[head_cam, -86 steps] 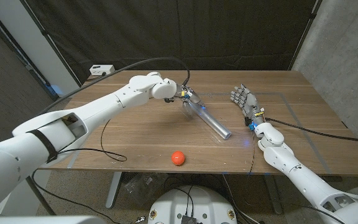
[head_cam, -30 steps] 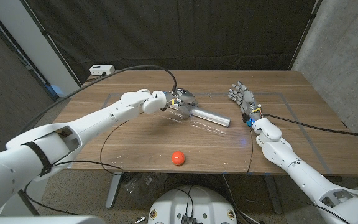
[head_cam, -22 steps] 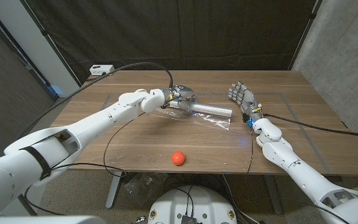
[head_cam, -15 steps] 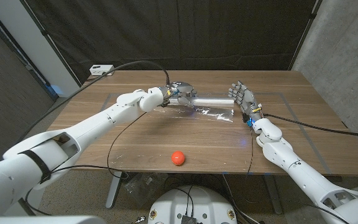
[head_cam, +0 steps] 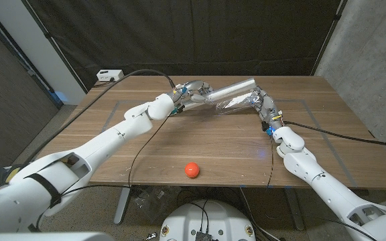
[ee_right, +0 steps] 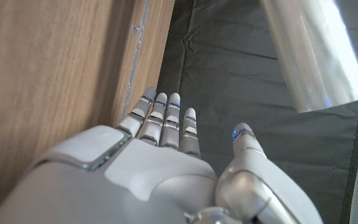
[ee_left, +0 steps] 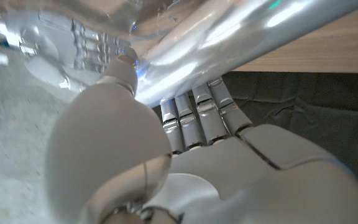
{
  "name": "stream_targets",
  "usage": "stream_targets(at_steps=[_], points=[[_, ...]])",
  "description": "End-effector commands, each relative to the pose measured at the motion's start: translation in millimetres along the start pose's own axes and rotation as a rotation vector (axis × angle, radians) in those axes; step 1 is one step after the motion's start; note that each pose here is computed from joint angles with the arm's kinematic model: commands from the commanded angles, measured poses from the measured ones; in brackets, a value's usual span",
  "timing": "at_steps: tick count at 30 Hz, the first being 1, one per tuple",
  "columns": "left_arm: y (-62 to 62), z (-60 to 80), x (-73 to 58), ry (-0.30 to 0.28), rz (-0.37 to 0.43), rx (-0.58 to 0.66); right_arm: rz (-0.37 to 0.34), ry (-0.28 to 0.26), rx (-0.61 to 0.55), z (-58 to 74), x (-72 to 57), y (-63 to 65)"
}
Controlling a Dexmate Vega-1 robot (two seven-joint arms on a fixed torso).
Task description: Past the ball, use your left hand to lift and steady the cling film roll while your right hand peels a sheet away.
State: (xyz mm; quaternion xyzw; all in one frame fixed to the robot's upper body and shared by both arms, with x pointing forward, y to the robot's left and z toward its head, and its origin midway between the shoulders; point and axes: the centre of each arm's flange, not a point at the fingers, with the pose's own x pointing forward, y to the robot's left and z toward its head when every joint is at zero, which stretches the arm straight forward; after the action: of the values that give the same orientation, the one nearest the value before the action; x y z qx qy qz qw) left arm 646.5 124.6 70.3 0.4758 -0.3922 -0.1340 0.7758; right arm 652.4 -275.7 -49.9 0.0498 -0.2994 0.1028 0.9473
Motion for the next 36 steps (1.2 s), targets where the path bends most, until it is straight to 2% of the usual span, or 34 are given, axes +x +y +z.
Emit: stream_targets(at_steps=[1,2,9,21,31,36], points=[[9.0,-16.8,-9.3,0.01,0.167,-0.497,0.004,-0.002,-0.015,7.5,1.5,1.5],[9.0,-16.8,-9.3,0.009,0.167,-0.498,0.004,-0.002,-0.015,7.5,1.5,1.5],[9.7,-20.0,-11.1,-0.02,0.251,-0.783,0.01,-0.007,-0.021,10.4,4.0,2.9],[-9.2,-32.2,-7.4,-0.094,0.321,-1.206,0.009,-0.008,-0.026,12.2,2.6,5.2],[-34.6,-37.0,2.0,-0.157,0.278,-1.449,0.013,-0.009,-0.032,15.0,1.8,6.2],[-42.6,-37.3,5.8,-0.174,0.258,-1.538,0.012,-0.008,-0.036,16.1,0.3,6.1]])
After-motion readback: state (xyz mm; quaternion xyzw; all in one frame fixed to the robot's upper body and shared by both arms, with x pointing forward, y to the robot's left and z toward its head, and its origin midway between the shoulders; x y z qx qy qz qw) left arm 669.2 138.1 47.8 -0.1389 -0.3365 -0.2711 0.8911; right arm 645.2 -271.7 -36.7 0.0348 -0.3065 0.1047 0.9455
